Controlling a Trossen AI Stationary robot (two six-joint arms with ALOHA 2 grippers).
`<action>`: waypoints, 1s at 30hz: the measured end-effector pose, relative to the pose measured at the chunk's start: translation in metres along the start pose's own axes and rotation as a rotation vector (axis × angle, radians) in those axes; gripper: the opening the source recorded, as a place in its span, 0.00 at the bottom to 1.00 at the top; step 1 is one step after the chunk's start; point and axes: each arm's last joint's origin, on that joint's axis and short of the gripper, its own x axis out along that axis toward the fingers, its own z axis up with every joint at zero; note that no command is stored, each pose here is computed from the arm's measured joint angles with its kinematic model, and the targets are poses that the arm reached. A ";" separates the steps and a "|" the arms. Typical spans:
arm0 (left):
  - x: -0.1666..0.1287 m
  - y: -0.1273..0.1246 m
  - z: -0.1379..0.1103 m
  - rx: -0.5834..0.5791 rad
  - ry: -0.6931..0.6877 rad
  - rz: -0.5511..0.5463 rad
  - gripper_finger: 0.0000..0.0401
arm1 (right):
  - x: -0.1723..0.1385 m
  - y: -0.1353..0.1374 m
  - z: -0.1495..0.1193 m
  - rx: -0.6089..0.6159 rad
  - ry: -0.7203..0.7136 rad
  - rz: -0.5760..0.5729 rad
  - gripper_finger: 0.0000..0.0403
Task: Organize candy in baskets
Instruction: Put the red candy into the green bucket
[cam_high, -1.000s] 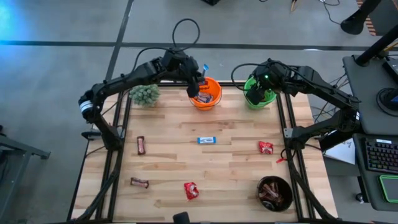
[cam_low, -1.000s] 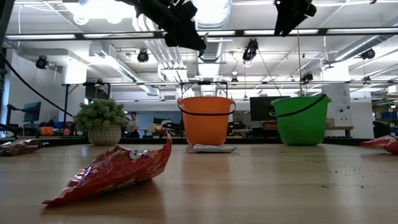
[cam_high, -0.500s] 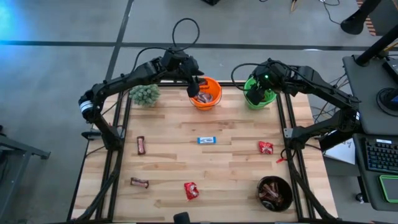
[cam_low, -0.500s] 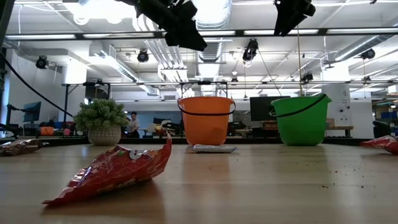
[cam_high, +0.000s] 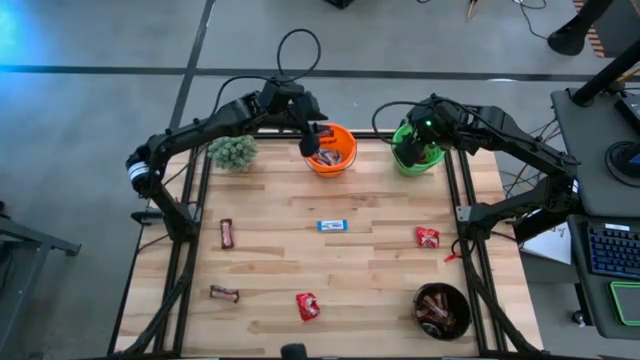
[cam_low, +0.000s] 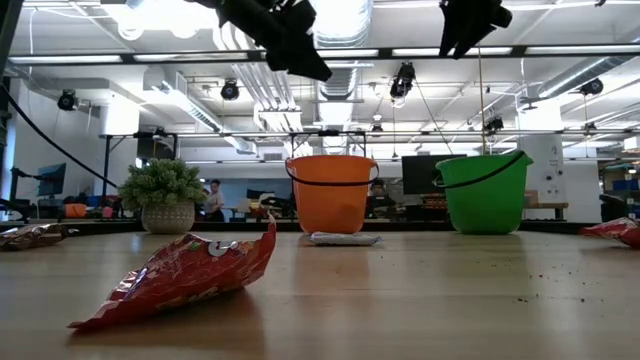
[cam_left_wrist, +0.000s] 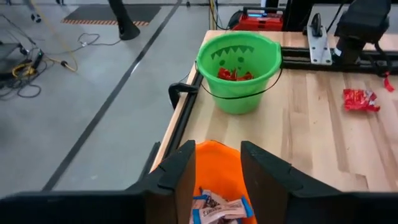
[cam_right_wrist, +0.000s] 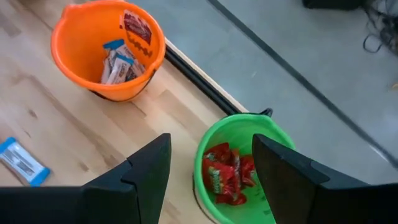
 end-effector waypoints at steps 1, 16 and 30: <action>-0.001 0.000 0.000 0.015 0.002 -0.001 0.25 | 0.000 0.000 0.000 0.018 0.000 0.000 0.54; -0.048 0.000 0.044 0.196 -0.036 -0.120 0.03 | 0.000 0.002 -0.002 0.087 0.048 0.117 0.54; -0.053 0.000 0.044 0.192 0.007 -0.131 0.05 | 0.001 0.004 -0.008 0.044 0.124 0.196 0.54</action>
